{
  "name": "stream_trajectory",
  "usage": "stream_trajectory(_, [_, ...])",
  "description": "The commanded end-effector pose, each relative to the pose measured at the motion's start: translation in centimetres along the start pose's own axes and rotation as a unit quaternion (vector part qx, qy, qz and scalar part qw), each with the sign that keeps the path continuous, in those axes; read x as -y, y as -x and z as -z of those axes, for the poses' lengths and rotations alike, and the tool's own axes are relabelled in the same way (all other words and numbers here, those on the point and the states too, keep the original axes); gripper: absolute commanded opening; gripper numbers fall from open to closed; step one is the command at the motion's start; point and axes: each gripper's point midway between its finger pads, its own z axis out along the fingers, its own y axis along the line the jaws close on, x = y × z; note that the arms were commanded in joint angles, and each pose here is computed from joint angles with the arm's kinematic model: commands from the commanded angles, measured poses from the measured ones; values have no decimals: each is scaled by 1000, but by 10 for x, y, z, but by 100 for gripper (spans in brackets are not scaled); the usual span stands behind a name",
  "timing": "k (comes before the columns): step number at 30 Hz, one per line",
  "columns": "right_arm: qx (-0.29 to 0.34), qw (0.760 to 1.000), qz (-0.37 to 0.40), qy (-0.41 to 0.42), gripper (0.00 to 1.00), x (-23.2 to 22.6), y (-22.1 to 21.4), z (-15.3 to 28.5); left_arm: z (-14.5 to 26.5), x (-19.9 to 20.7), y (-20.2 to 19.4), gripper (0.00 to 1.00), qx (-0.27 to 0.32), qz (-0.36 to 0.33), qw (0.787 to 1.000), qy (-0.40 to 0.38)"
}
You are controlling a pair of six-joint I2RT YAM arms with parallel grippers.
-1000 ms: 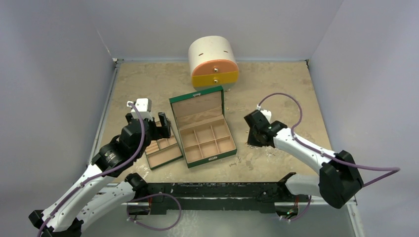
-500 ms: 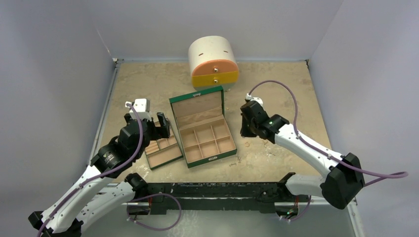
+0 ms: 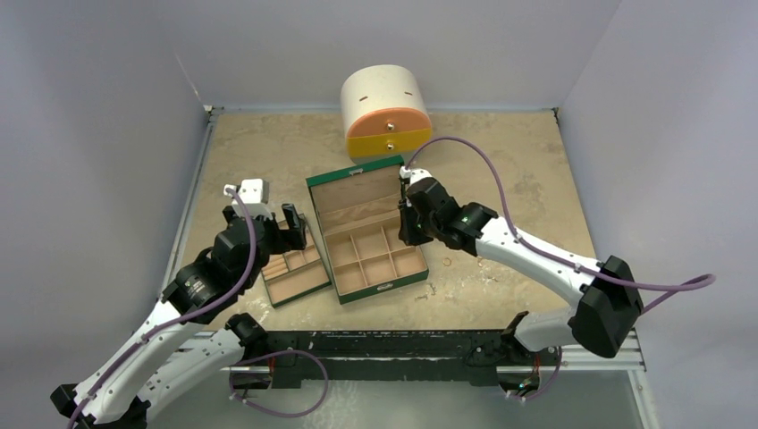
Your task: Organize the mixed jewelry
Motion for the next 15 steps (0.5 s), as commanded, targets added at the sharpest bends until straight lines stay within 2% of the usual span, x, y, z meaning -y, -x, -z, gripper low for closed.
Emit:
stream_trajectory(1, [37, 996, 42, 70, 0, -31, 23, -3, 1, 1, 14, 88, 28, 9, 1000, -1])
stream_trajectory(5, [33, 992, 70, 104, 0, -43, 21, -14, 1, 1, 13, 88, 27, 8, 1000, 1])
stream_trajectory(15, [2, 987, 119, 110, 0, -44, 5, -51, 1, -1, 14, 88, 29, 9, 1000, 5])
